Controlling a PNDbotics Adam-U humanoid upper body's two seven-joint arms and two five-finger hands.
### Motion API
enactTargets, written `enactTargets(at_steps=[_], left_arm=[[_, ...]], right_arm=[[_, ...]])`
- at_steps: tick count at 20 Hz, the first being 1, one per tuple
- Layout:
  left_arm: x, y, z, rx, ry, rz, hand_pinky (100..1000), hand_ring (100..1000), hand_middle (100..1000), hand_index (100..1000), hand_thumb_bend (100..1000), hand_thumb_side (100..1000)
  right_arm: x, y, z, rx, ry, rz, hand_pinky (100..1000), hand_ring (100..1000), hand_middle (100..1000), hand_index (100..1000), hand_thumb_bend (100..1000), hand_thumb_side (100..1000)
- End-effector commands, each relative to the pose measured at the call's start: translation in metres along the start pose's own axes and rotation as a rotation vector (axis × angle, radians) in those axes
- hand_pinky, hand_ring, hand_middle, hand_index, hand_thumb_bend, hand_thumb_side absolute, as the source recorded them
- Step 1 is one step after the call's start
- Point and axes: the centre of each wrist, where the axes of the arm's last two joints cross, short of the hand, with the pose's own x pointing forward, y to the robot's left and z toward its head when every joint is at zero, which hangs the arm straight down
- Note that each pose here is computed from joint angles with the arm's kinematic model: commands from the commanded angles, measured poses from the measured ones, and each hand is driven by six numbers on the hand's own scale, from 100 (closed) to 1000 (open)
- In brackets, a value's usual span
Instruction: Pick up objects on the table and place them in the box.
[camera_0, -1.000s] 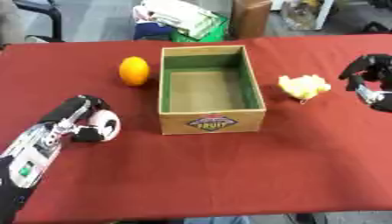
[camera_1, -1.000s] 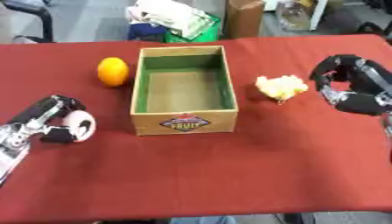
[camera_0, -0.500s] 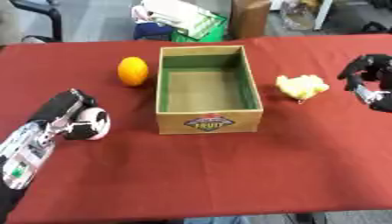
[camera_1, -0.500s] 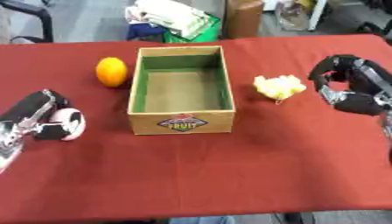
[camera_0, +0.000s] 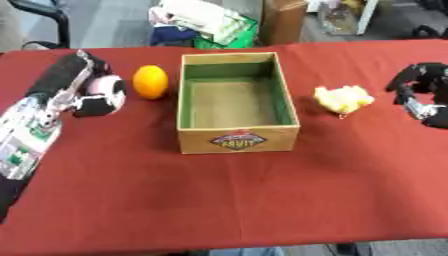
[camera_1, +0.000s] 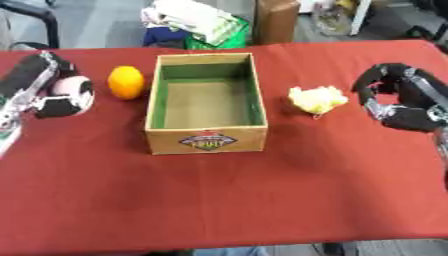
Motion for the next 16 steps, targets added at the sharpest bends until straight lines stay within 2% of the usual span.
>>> enactTargets(at_steps=[1, 2, 5, 10, 12, 14, 15, 16], left_arm=[[0.012, 0.012, -0.017, 0.024, -0.051, 0.018, 571, 291, 252, 532, 100, 252], [0.018, 0.011, -0.023, 0.016, -0.072, 0.027, 574, 298, 255, 532, 100, 251], [0.028, 0.000, -0.041, -0.017, -0.114, 0.059, 585, 318, 278, 556, 100, 250], [0.044, -0.027, -0.062, -0.037, -0.143, 0.119, 603, 351, 302, 581, 100, 247], [0.049, -0.041, -0.067, -0.074, -0.147, 0.174, 616, 386, 341, 612, 100, 245], [0.053, -0.052, -0.069, -0.110, -0.164, 0.217, 645, 458, 418, 660, 100, 245], [0.055, -0.056, -0.070, -0.136, -0.179, 0.228, 680, 518, 486, 691, 102, 235], [0.057, -0.059, -0.069, -0.177, -0.205, 0.231, 701, 556, 525, 712, 242, 254]], right_arm=[[0.007, -0.006, -0.008, 0.019, -0.026, 0.026, 504, 660, 582, 628, 100, 252], [0.007, -0.004, -0.010, 0.028, -0.032, 0.024, 504, 661, 582, 630, 100, 230], [0.008, 0.000, -0.017, 0.049, -0.050, 0.020, 504, 661, 583, 630, 100, 256], [0.008, 0.007, -0.023, 0.083, -0.063, 0.017, 505, 661, 583, 626, 100, 264], [0.008, 0.011, -0.025, 0.101, -0.067, 0.017, 505, 661, 582, 626, 100, 267], [0.007, 0.013, -0.027, 0.113, -0.071, 0.017, 505, 662, 583, 626, 100, 267], [0.007, 0.014, -0.028, 0.117, -0.073, 0.018, 505, 662, 583, 626, 100, 268], [0.007, 0.013, -0.028, 0.119, -0.073, 0.019, 505, 662, 583, 626, 100, 268]])
